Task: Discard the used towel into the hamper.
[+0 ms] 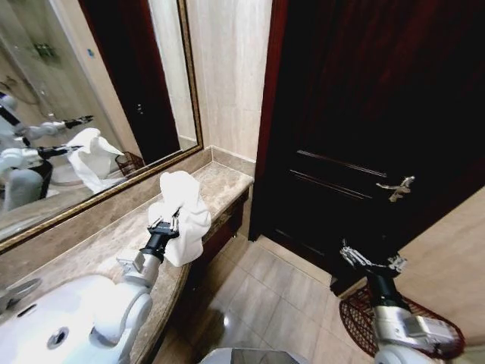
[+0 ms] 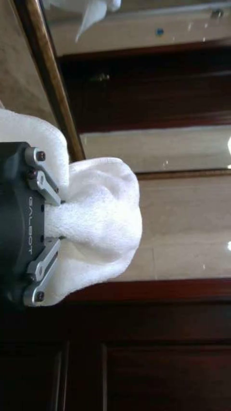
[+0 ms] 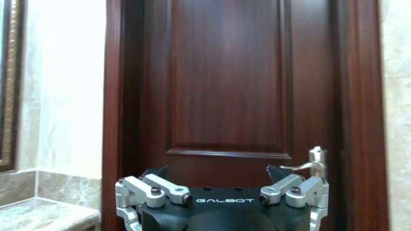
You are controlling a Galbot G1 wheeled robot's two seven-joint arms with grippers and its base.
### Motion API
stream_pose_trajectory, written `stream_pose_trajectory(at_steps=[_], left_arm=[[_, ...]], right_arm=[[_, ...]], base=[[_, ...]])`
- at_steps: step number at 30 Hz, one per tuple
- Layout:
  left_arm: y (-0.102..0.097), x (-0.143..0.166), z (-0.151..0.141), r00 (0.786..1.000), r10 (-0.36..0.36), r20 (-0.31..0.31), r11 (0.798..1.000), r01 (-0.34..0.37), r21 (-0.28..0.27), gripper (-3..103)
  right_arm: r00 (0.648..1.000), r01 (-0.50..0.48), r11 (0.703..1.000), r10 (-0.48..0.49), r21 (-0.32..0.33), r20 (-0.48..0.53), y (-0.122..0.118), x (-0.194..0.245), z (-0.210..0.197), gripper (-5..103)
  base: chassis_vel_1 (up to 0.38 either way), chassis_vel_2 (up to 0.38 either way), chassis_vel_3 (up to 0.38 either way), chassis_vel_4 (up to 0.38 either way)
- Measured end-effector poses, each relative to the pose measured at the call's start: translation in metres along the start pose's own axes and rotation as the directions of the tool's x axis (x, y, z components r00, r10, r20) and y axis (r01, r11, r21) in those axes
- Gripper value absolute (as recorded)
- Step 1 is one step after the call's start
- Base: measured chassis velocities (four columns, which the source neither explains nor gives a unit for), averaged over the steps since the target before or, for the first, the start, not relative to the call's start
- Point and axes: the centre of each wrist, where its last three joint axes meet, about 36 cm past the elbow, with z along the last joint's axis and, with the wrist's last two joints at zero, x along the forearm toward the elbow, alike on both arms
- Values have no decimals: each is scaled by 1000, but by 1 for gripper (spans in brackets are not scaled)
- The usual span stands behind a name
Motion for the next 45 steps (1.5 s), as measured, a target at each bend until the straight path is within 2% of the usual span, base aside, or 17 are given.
stream_pose_trajectory(at_steps=[11, 45], left_arm=[[-1, 2, 1, 1000, -1, -2, 1000, 1, 0, 8], [-2, 4, 5, 1000, 0, -1, 1000, 0, -5, 8]], right_arm=[[1000, -6, 1000, 6, -6, 0, -2, 1, -1, 100], [1000, -15, 1000, 15, -13, 12, -4, 2, -1, 100]], base=[[-85, -95, -86, -77], [-173, -174, -79, -81]])
